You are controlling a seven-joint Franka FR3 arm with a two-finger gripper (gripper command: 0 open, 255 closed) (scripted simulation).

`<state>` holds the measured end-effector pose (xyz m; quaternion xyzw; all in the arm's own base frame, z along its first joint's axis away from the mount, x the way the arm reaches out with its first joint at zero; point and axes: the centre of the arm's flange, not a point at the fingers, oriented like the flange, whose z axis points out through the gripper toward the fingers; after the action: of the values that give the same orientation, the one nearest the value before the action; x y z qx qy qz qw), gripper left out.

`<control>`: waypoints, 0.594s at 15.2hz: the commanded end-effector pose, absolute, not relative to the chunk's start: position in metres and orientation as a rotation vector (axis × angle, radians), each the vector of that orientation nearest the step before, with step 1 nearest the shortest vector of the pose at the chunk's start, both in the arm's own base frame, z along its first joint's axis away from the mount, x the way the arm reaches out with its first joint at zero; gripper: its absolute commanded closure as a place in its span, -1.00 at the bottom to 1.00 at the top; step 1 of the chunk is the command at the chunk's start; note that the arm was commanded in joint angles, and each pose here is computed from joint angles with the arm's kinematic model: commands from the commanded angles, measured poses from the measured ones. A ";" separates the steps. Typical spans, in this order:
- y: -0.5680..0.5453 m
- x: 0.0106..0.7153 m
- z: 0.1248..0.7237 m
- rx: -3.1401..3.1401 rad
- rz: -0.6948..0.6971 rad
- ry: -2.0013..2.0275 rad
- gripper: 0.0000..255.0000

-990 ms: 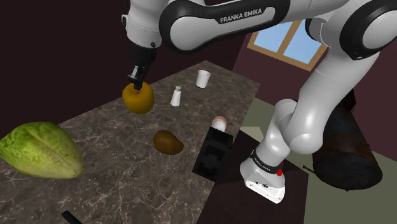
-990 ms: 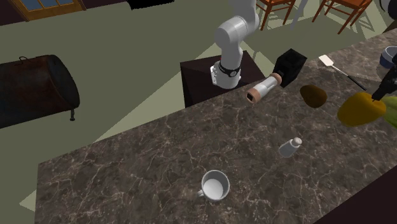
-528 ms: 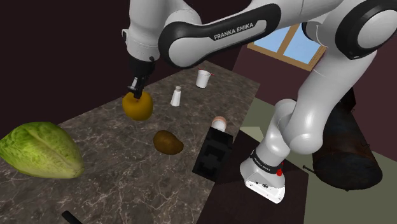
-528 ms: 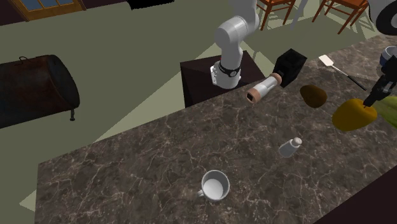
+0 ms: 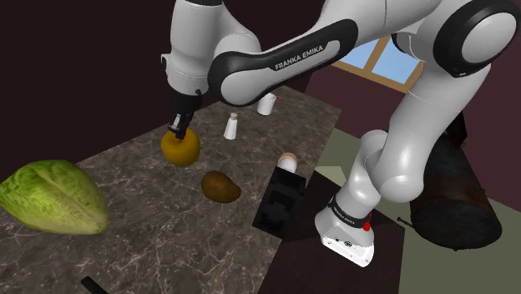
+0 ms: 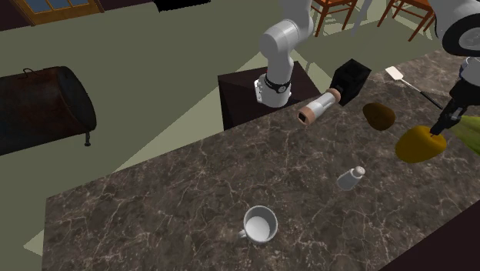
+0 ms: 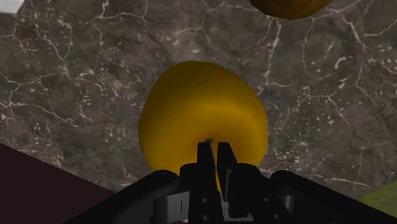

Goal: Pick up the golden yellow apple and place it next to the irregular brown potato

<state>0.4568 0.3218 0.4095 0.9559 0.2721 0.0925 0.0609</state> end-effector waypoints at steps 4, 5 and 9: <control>0.322 0.457 0.409 2.892 0.281 0.823 1.00; 0.322 0.457 0.409 2.892 0.281 0.823 1.00; 0.322 0.457 0.409 2.892 0.281 0.823 -1.00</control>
<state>0.4569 0.3220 0.4089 0.9559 0.2721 0.0928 0.0607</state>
